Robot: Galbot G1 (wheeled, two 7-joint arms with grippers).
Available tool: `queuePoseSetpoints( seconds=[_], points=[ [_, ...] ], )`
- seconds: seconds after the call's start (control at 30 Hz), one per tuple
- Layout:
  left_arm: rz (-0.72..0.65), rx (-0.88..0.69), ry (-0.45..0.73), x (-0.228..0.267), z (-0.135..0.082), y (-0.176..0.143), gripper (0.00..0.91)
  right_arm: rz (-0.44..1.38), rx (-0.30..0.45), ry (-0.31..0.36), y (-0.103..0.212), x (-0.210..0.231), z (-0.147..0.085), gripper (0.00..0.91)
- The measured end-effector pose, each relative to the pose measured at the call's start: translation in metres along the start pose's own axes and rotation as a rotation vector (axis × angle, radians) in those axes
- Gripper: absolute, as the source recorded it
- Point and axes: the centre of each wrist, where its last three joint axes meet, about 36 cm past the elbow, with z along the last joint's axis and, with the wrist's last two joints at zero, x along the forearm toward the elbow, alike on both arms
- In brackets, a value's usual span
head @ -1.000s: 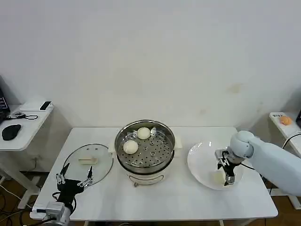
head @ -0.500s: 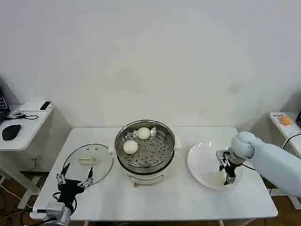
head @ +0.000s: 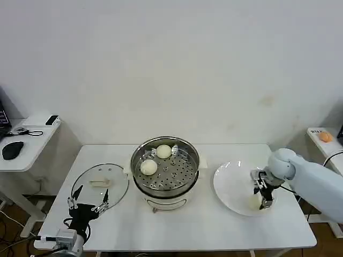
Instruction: Take steamed baozi put them in steamer then cover it.
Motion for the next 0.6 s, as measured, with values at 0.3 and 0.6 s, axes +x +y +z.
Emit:
queuePoseSetpoints(
  seconds=[0.3,0.6],
  points=[
    [0.002,-0.001,-0.012,0.000,-0.004,0.000,0.907,0.044,-0.010,-0.032,-0.006,0.038,0.002,0.695],
    [0.005,0.001,-0.019,0.003,-0.007,-0.001,0.907,0.123,0.029,-0.091,-0.029,0.105,-0.022,0.695]
  ],
)
